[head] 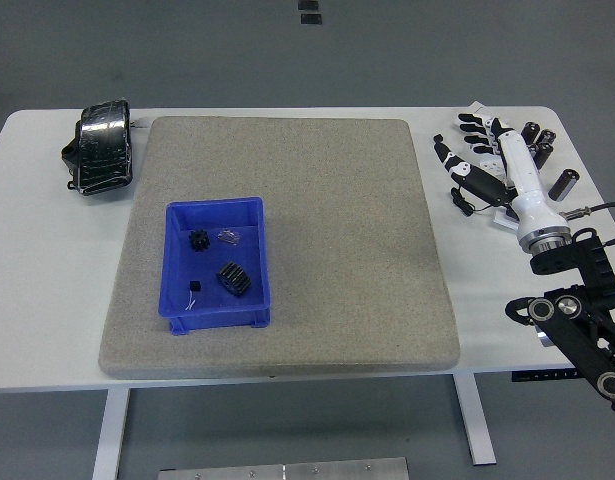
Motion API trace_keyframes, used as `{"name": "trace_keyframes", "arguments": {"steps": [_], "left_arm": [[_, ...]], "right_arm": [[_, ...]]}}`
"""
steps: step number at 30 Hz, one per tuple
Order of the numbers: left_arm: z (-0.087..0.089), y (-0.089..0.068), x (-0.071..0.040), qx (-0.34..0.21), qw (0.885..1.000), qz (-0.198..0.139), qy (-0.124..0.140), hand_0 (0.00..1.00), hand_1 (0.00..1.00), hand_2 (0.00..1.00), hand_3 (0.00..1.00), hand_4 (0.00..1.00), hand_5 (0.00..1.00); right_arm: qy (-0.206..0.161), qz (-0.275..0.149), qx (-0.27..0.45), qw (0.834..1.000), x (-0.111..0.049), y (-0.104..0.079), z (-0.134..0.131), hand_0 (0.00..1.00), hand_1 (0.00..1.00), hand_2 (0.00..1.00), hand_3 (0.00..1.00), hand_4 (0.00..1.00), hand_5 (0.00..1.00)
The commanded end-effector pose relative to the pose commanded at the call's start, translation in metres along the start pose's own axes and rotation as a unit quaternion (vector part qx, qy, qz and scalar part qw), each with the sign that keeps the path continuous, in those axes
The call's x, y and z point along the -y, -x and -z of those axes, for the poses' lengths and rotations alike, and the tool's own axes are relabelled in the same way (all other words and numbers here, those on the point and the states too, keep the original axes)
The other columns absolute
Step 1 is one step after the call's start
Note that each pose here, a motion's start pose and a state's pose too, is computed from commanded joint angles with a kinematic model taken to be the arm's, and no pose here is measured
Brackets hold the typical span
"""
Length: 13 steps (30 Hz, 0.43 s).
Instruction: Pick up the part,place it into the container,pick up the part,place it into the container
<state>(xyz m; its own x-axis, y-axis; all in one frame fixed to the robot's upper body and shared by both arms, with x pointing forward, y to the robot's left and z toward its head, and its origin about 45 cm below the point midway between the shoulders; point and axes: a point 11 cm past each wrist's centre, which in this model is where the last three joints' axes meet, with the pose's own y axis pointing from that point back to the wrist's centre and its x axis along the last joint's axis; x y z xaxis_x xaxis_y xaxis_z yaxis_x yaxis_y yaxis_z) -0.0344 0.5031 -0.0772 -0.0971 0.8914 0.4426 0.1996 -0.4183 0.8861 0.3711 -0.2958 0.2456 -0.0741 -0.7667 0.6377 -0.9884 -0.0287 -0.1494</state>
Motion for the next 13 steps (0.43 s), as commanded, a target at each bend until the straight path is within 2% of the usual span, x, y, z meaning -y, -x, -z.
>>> {"name": "trace_keyframes", "arguments": {"steps": [6, 13], "left_arm": [[-0.006, 0.002, -0.001, 0.000, 1.000, 0.001, 0.004, 0.685, 0.676, 0.663, 0.626, 0.737, 0.251], [-0.009, 0.002, -0.002, -0.002, 1.000, 0.002, 0.007, 0.685, 0.676, 0.662, 0.625, 0.737, 0.252]], "right_arm": [[-0.020, -0.005, -0.015, 1.000, 0.004, -0.004, 0.013, 0.704, 0.733, 0.782, 0.789, 0.824, 0.575], [-0.012, -0.007, 0.006, 1.000, 0.005, -0.007, 0.010, 0.705, 0.729, 0.782, 0.791, 0.833, 0.587]]}}
